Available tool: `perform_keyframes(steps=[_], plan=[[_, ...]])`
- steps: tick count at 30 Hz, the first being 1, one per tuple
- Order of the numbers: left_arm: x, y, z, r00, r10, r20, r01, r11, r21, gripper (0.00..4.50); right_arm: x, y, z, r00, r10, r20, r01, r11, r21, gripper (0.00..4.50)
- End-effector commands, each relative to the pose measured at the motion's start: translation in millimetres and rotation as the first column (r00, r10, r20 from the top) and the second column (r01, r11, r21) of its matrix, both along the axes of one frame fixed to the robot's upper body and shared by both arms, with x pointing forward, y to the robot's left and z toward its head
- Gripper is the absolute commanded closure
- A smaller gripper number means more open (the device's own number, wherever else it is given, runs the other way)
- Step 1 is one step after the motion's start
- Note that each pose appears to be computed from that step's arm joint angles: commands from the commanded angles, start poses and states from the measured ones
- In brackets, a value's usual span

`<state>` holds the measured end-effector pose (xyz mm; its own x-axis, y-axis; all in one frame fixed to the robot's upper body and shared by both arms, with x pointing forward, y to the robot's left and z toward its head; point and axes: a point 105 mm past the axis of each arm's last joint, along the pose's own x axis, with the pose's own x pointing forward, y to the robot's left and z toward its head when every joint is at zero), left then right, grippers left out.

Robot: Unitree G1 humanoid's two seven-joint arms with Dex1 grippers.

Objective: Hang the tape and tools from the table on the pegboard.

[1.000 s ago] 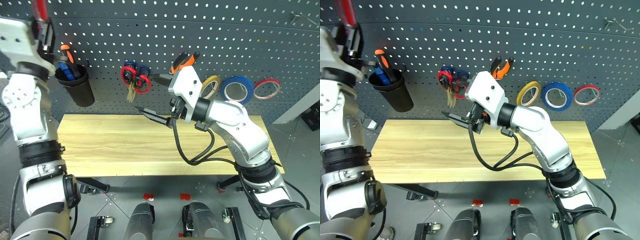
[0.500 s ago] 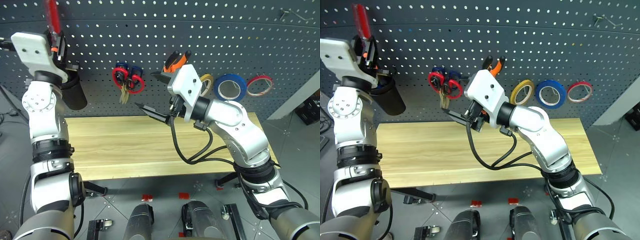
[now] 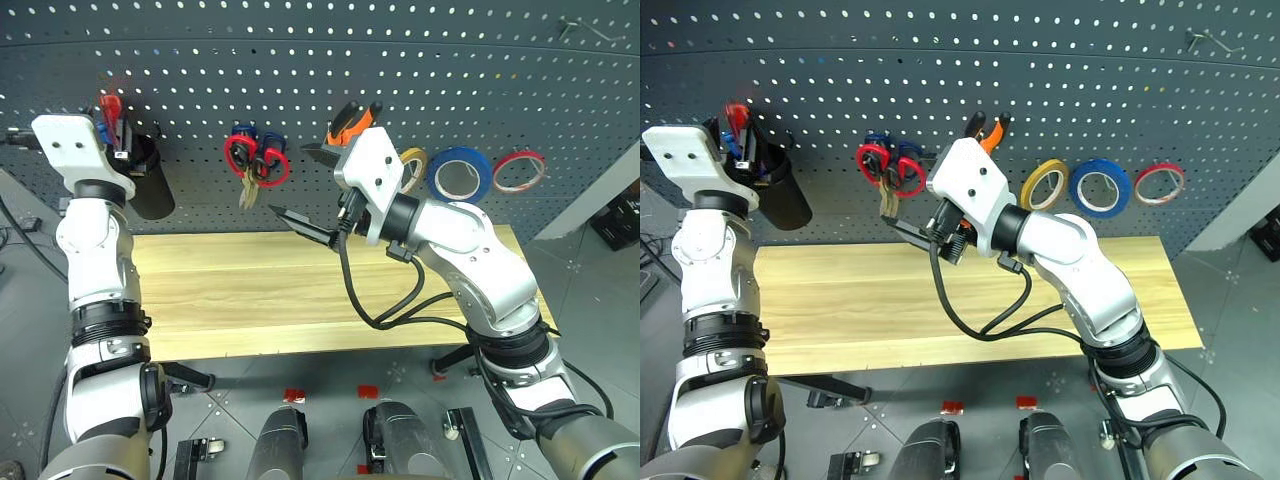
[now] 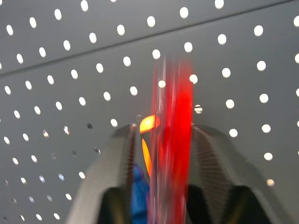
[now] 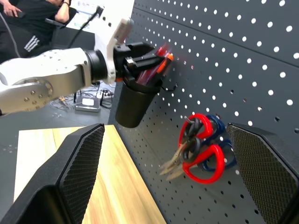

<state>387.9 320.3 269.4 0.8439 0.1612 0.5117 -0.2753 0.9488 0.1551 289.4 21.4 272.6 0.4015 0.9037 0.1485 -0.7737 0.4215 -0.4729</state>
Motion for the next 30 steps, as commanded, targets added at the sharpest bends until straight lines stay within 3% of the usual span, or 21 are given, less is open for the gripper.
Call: perform_keyframes(steps=[1, 5, 9, 13, 19, 30], plan=[[-17, 11, 20, 0.994, 0.047, 0.094, -0.046, 0.999, -0.010, 1.07, -9, -4, 17, 0.999, 0.013, 0.047, -0.015, 0.999, 0.052, 0.00], [-27, 11, 25, 0.992, 0.060, 0.114, -0.059, 0.998, -0.007, 0.05, -9, -4, 17, 0.999, 0.023, 0.030, -0.025, 0.997, 0.067, 0.00], [-29, -12, 31, 0.995, -0.011, 0.104, 0.006, 0.999, 0.053, 0.05, -5, -9, 16, 1.000, 0.008, 0.012, -0.008, 0.997, 0.082, 0.00], [-27, -50, 34, 0.982, -0.182, 0.051, 0.178, 0.981, 0.075, 0.05, -2, -18, 13, 1.000, -0.024, -0.007, 0.024, 0.994, 0.105, 0.00], [-24, -93, -1, 0.930, -0.345, -0.130, 0.353, 0.935, 0.042, 0.05, 6, -38, 4, 0.993, -0.109, -0.039, 0.113, 0.984, 0.134, 0.00], [-40, -99, -71, 0.884, -0.362, -0.296, 0.335, 0.932, -0.138, 0.05, 3, -90, -65, 0.927, -0.327, -0.182, 0.348, 0.932, 0.101, 0.00]])
